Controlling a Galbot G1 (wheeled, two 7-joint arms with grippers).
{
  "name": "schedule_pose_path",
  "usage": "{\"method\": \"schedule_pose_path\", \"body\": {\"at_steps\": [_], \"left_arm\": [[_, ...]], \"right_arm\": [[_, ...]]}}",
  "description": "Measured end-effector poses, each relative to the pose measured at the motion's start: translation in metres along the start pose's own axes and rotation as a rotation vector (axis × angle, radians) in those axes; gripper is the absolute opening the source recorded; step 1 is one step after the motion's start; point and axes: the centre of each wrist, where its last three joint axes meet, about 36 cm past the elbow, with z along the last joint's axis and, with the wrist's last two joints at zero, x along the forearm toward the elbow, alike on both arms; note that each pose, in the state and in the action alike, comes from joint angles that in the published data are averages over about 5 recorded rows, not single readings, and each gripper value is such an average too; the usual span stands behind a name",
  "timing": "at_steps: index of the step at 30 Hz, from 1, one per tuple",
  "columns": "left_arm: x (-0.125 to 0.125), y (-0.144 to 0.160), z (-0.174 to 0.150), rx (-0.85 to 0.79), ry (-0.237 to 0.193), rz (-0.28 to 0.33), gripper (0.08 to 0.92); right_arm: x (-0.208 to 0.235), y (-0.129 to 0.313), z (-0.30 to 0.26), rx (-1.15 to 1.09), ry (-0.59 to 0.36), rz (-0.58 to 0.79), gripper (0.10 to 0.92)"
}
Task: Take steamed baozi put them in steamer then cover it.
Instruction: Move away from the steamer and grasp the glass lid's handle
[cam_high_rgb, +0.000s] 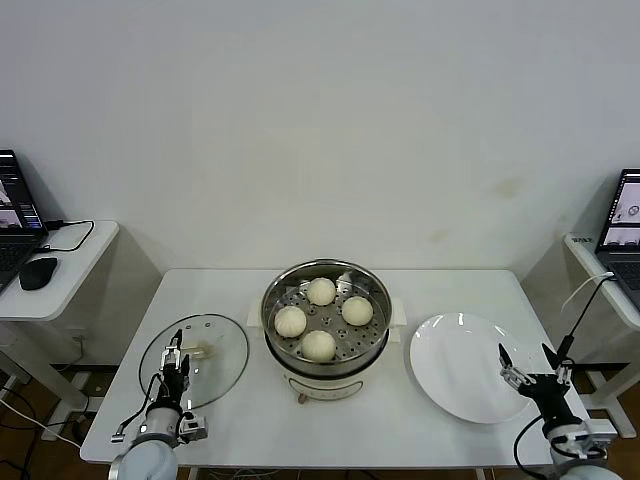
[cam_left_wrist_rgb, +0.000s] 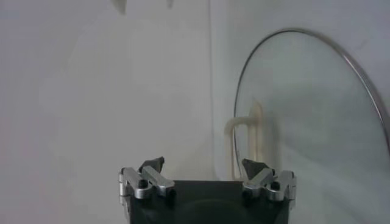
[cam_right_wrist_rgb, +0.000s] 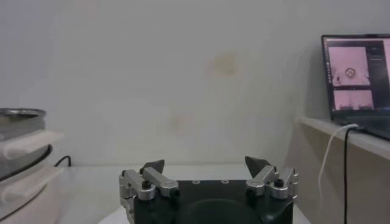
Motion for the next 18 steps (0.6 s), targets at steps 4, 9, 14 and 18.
{"method": "schedule_pose_path", "body": {"at_steps": [4,9,14,18], "left_arm": [[-0.008,-0.001,-0.001,0.0,0.015,0.001,0.823],[-0.018,-0.002,0.0,0.0,0.028,0.003,0.823],[-0.028,-0.003,0.003,0.003,0.042,0.004,0.823],[-0.034,-0.004,0.004,0.009,0.054,0.004,0.823]], "right_arm": [[0.001,-0.002,0.003,0.001,0.003,0.007,0.823],[0.001,-0.003,0.005,0.001,0.007,0.013,0.823],[0.0,-0.005,0.006,0.001,0.009,0.016,0.823],[0.0,-0.005,0.007,0.001,0.01,0.018,0.823]]}}
